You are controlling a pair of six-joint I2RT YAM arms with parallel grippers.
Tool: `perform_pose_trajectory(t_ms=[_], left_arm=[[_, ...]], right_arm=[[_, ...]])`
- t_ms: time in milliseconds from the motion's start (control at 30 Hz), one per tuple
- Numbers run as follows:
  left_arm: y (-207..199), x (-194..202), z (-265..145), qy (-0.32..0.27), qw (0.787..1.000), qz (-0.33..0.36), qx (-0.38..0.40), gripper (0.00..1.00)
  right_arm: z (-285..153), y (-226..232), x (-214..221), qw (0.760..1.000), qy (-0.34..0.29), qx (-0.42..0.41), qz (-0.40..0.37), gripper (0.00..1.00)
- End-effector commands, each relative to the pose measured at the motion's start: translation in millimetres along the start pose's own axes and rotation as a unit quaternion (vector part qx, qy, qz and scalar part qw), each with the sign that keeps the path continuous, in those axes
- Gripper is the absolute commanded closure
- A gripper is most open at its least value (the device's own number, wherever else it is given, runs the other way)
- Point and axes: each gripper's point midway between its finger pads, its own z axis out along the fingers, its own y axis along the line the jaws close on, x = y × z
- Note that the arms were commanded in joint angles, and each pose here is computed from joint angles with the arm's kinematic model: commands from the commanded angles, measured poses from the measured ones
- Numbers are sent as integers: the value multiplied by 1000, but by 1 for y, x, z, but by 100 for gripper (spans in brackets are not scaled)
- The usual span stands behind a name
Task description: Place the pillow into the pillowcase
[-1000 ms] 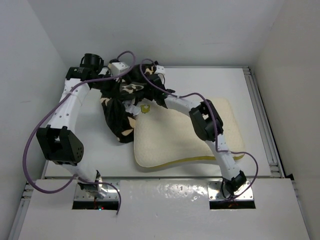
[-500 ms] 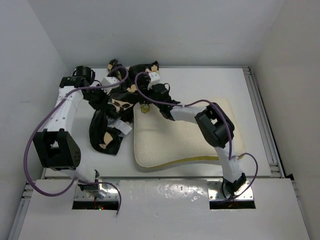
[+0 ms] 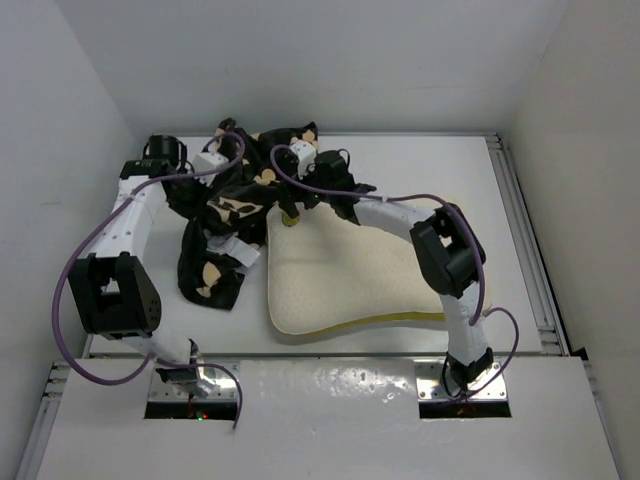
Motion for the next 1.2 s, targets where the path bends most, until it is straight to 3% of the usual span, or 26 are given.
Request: perform_pose_trajectory(t_ms=[0,100,133,167,200,233,267,333,367,400,433,467,567,600,633,667,700,767,900,1000,1167], left_arm=[[25,35,-5,73,993,23,-89,79],[35,31,-8,97,984,54,-139,45],[33,23,-9,90,984,65,-139,21],[28,-1,-16,69,983,96,-138,3],[17,-22,-19,46,983,124,-128,0],[20,-30,-27,39,981,136,-134,0],[5,-60,-39,4,974,191,-125,0],[-35,-87,-49,-33,950,300,-84,11],[-52,-90,-48,-38,938,337,-66,26],[-77,-97,-47,-51,923,378,-53,80],[-88,-95,-41,-49,918,391,-46,98],[-99,-86,-32,-36,911,410,-33,100],[-114,-52,7,29,883,468,-13,100],[-107,-41,18,53,881,470,-25,91],[-98,-53,28,36,882,467,-51,81],[-92,-58,32,30,883,463,-67,59],[-82,-61,38,27,888,452,-85,55],[-67,-82,41,-8,896,426,-122,52],[-71,-84,51,-45,907,408,-93,51],[-66,-51,69,4,888,451,-91,44],[-50,-19,90,70,890,446,-67,42]], right_arm=[[-20,-4,-2,995,48,-28,-88,1],[-32,-5,11,987,98,-93,-87,1],[-27,-14,5,986,104,-102,-86,1],[-33,-17,24,980,146,-115,-76,1],[-31,-24,22,979,147,-125,-72,1],[-33,-25,27,976,156,-131,-70,1],[-35,-27,32,975,162,-136,-74,1],[-38,-32,35,977,146,-133,-77,1],[-39,-34,33,980,134,-131,-69,1],[-47,-39,40,982,128,-128,-52,1],[-44,-46,28,987,94,-121,-52,1],[-46,-49,27,990,83,-114,-24,1],[-53,-72,35,994,56,-85,30,3],[-55,-76,36,995,52,-80,40,3],[-56,-76,28,995,35,-82,51,3],[-58,-80,27,995,29,-80,58,3],[-61,-85,30,994,28,-77,67,4],[-67,-94,30,993,13,-67,93,4],[-81,-104,20,990,-28,-68,124,5],[-89,-99,11,990,-36,-81,109,5],[-96,-95,6,990,-40,-83,102,5]])
